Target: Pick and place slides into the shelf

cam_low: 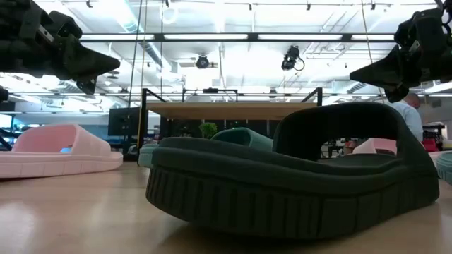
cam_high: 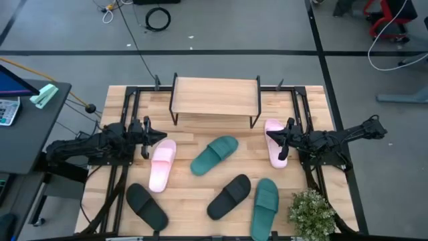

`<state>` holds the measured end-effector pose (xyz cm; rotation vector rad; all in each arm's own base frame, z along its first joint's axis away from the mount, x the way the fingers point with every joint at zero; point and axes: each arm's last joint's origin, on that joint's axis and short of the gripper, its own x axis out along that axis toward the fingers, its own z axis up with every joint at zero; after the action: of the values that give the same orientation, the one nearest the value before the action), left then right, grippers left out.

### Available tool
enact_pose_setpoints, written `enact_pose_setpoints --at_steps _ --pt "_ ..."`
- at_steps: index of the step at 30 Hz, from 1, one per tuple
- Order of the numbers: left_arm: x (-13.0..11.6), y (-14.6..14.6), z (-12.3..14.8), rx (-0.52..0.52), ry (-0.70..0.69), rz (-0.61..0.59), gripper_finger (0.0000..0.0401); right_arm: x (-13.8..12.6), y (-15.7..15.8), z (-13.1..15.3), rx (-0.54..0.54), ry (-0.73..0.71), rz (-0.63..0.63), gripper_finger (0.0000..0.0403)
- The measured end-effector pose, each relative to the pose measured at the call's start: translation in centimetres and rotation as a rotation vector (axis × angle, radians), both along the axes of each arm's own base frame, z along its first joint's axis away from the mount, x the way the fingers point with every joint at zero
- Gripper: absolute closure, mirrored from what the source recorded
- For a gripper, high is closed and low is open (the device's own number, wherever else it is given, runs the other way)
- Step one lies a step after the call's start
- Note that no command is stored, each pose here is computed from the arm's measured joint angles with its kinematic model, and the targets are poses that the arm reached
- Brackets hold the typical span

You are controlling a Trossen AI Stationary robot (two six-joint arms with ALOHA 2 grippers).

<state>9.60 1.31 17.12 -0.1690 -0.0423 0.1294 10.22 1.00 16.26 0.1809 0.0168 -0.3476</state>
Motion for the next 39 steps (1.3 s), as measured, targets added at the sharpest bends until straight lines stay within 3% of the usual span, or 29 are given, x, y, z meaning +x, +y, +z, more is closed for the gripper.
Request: enact_pose_setpoints --at_steps 30,36,39 --pt "0.0 0.0 0.0 0.006 -0.003 0.001 0.0368 0.0 0.0 0.0 0.0 0.0 0.0 0.0393" --pt "-0.1 0.0 0.8 0.035 -0.081 0.001 0.0377 0.0 0.0 0.0 0.0 0.0 0.0 0.0393" --pt "-0.2 -0.1 1.6 -0.004 -0.117 -0.009 0.038 0.0 0.0 0.0 0.0 0.0 0.0 0.0393"
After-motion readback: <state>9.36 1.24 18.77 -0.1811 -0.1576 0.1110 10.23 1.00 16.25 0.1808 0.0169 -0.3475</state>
